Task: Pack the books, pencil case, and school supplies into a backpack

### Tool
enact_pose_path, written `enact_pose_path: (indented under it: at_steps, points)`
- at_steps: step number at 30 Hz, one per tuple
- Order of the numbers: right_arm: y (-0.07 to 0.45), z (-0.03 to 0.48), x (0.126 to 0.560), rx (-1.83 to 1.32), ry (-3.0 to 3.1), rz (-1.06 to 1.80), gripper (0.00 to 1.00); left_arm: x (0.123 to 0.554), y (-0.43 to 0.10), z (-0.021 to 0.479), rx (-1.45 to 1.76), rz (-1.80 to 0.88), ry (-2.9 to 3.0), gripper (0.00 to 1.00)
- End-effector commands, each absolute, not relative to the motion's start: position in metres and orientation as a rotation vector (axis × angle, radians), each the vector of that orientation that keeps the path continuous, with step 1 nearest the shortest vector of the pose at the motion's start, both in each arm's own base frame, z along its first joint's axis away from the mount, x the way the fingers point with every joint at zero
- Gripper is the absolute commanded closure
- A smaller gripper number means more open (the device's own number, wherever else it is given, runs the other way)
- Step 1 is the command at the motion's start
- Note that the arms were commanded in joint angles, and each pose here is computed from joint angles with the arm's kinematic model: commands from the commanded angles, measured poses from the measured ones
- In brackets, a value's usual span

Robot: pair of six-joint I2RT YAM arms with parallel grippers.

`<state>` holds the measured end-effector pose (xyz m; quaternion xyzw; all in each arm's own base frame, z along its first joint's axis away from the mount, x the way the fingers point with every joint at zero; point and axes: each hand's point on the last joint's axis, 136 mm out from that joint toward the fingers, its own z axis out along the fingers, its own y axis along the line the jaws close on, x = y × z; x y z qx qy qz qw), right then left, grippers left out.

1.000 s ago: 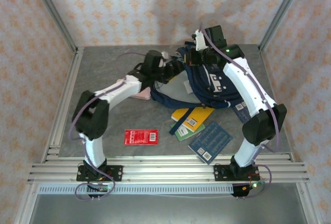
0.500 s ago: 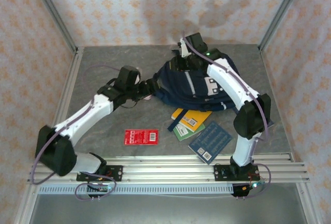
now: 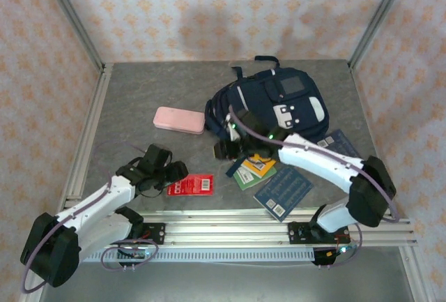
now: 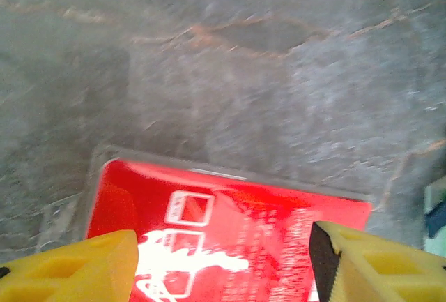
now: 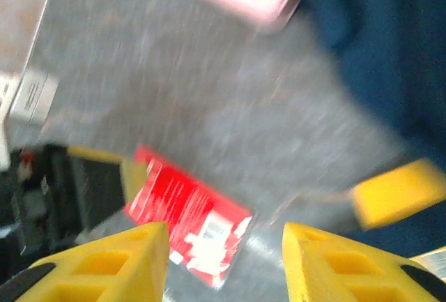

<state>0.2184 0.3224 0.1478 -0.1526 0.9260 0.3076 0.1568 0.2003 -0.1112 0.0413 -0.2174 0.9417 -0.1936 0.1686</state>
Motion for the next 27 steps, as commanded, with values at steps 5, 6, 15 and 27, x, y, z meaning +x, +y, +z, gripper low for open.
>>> enact_pose_path:
  at_steps: [5,6,15,27]
  points:
    - [0.352,0.113,0.180,-0.358,2.739,1.128,0.54,0.206,-0.103,0.037,-0.640,-0.538,2.627,0.35]
    - [0.352,0.107,0.180,-0.342,2.748,1.132,0.54,0.204,-0.102,0.034,-0.637,-0.531,2.635,0.35]
    - [0.363,0.060,0.180,-0.251,2.889,1.119,0.47,0.193,-0.092,0.010,-0.672,-0.492,2.667,0.36]
    - [0.377,0.031,0.172,-0.254,2.957,1.285,0.46,0.188,-0.088,0.000,-0.689,-0.495,2.674,0.37]
